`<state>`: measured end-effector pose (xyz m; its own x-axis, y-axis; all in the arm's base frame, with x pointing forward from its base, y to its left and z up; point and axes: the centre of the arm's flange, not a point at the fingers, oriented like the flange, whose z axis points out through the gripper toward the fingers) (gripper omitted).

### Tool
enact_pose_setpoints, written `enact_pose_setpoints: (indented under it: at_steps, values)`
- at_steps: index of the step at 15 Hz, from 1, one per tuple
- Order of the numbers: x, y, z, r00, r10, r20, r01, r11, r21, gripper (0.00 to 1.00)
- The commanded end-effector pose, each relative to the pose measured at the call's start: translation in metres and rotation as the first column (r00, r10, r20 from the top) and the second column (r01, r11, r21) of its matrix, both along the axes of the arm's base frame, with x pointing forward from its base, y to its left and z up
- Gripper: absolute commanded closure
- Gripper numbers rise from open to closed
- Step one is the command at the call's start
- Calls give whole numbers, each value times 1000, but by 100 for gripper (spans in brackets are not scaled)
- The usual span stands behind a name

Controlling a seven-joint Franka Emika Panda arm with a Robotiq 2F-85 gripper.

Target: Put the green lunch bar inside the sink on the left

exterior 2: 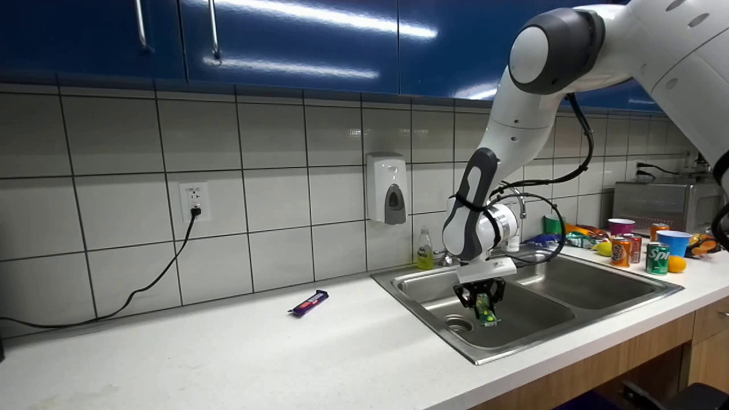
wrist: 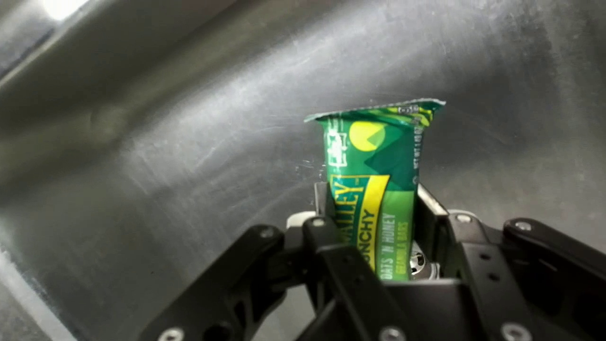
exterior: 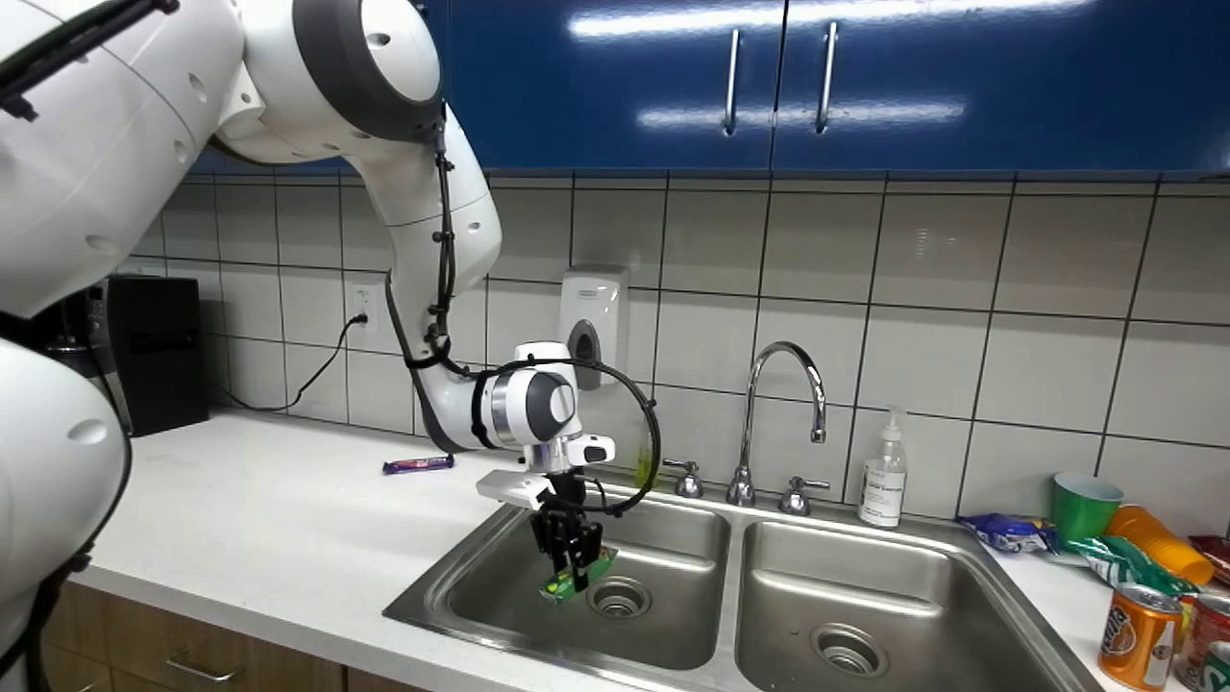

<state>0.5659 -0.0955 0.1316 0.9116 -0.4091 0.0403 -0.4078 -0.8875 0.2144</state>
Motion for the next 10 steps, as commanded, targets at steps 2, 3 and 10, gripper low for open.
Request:
enact_pose_setpoints:
  at_steps: [2, 3, 10]
  values:
    - [7, -5, -18, 999, -38, 0, 38, 999, 16, 83]
    - [6, -6, -22, 999, -46, -3, 46, 999, 17, 83]
    - [8, -14, -50, 997, -77, -15, 77, 997, 18, 83]
